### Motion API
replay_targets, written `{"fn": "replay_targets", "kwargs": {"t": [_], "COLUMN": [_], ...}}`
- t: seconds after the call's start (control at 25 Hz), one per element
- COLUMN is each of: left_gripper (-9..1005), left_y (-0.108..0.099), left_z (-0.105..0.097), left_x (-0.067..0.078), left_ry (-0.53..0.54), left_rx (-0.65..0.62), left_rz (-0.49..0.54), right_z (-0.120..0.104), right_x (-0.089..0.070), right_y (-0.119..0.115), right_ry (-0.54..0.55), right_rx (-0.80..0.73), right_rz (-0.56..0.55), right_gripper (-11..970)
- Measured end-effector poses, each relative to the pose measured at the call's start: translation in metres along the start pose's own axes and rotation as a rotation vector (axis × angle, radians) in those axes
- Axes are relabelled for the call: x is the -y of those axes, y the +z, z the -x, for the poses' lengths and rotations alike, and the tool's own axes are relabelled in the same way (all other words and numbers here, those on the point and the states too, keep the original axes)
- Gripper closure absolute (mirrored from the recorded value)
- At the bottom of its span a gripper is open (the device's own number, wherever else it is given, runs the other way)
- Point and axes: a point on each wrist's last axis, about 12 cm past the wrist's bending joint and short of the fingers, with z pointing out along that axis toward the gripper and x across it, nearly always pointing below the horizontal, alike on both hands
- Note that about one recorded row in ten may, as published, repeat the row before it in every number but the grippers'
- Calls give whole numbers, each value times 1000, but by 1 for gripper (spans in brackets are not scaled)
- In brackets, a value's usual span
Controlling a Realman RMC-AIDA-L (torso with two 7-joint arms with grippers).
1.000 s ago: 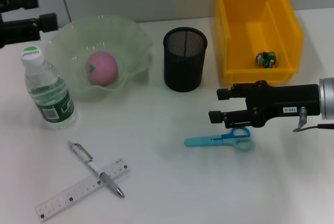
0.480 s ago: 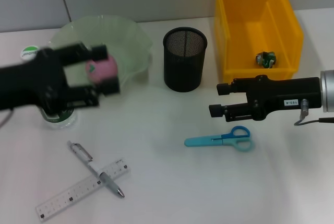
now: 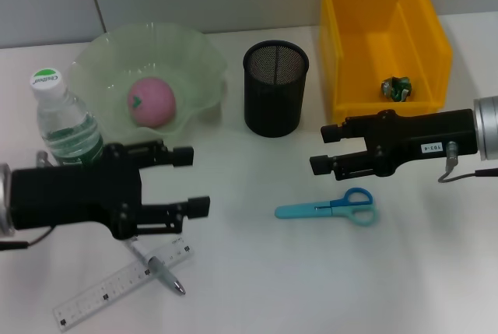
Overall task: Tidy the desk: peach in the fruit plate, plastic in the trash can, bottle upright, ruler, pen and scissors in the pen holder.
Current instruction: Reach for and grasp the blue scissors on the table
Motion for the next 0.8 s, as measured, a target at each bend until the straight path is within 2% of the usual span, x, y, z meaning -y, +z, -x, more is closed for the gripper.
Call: {"fn": "replay_targets", "kwargs": {"t": [0.04, 0.12, 0.28, 0.36, 0.56, 0.8], "left_gripper": [207, 207, 208, 207, 207, 208], "left_y": [0, 9, 12, 14, 17, 17], "left_z": [0, -29, -41, -46, -51, -55], "left_x": [0, 1, 1, 1, 3, 4], "left_ry": [0, 3, -2, -15, -22, -10], "left_rx": [0, -22, -31, -42, -48, -53], "left_rz": [0, 16, 38, 46, 43, 56], "right_z": [0, 5, 21, 27, 56, 86], "right_x": [0, 1, 3, 3, 5, -2], "right_y": [0, 1, 6, 9, 21, 36], "right_ry": [0, -5, -38, -50, -123, -232], "right_rx": [0, -22, -108, -133, -294, -491], "right_rz": [0, 7, 32, 37, 57, 82], "right_gripper": [199, 199, 200, 200, 201, 200]}}
